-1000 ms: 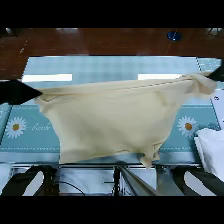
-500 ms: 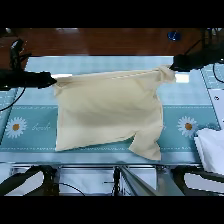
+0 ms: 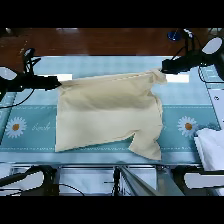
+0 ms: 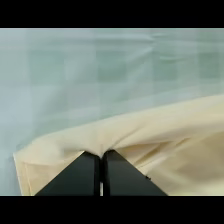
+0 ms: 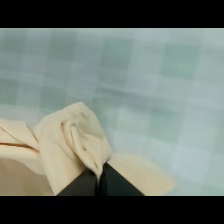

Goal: Fold the shirts.

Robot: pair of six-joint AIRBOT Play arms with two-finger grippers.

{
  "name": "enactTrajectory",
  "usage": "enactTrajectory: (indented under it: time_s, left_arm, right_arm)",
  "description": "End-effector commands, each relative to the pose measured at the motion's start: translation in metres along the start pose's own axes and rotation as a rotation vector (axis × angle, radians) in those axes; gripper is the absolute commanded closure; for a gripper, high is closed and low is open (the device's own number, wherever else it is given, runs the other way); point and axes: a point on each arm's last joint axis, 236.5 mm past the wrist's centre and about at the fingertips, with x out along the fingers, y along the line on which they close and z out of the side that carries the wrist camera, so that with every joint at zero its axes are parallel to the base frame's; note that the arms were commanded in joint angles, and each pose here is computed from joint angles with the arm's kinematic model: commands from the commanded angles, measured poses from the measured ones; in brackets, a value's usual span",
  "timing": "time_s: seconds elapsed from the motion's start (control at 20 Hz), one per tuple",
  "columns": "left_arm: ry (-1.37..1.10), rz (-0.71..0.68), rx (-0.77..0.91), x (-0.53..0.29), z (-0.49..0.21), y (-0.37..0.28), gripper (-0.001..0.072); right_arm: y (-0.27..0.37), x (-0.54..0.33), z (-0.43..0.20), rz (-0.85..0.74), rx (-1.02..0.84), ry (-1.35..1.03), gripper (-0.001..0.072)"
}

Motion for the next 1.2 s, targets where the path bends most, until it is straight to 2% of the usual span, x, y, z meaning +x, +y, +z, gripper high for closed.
enactTrajectory:
  time_s: [0.0, 0.1, 0.15, 0.2, 0.4, 0.5, 0.55, 0.6, 0.65, 0.8, 0.95, 1.15]
  left_arm:
    - [0.058, -0.019, -0.012, 0.010, -0.014, 0.000, 0.0608]
    - [0.076, -0.032, -0.005, 0.006, -0.015, -0.004, 0.0367]
    - [0.085, -0.038, 0.001, 0.000, -0.012, -0.004, 0.0354]
    - [0.086, -0.043, 0.006, -0.008, -0.005, -0.004, 0.0354]
    - [0.202, -0.087, -0.002, -0.075, -0.002, 0.008, 0.0354]
    - [0.388, -0.003, -0.108, -0.106, -0.046, 0.044, 0.0353]
    - [0.412, 0.035, -0.241, -0.115, -0.062, 0.061, 0.0256]
    - [0.428, 0.031, -0.336, -0.119, -0.080, 0.067, 0.0033]
    - [0.461, 0.008, -0.404, -0.121, -0.104, 0.067, -0.0004]
    - [0.548, -0.050, -0.537, -0.114, -0.188, 0.053, -0.0005]
    - [0.586, -0.134, -0.584, -0.099, -0.250, 0.017, -0.0005]
    - [0.656, -0.163, -0.605, -0.093, -0.293, 0.000, -0.0004]
  right_arm:
    - [0.005, 0.007, 0.001, 0.030, 0.026, 0.001, 0.0613]
    - [0.012, 0.001, 0.004, 0.055, 0.029, 0.002, 0.0396]
    - [0.016, -0.006, 0.006, 0.063, 0.018, 0.010, 0.0303]
    - [0.021, -0.015, 0.008, 0.070, 0.003, 0.016, 0.0283]
    - [0.021, -0.076, 0.004, -0.014, -0.112, 0.101, 0.0280]
    - [-0.003, -0.102, -0.018, -0.139, -0.143, 0.198, 0.0280]
    - [-0.014, -0.109, -0.026, -0.184, -0.130, 0.224, 0.0280]
    - [-0.023, -0.115, -0.034, -0.208, -0.100, 0.258, 0.0281]
    - [-0.028, -0.115, -0.041, -0.205, -0.069, 0.279, 0.0280]
    - [-0.042, -0.104, -0.067, -0.175, -0.004, 0.356, 0.0280]
    - [-0.056, -0.085, -0.106, -0.138, 0.060, 0.468, 0.0281]
    - [-0.055, -0.063, -0.128, -0.045, 0.119, 0.492, 0.0281]
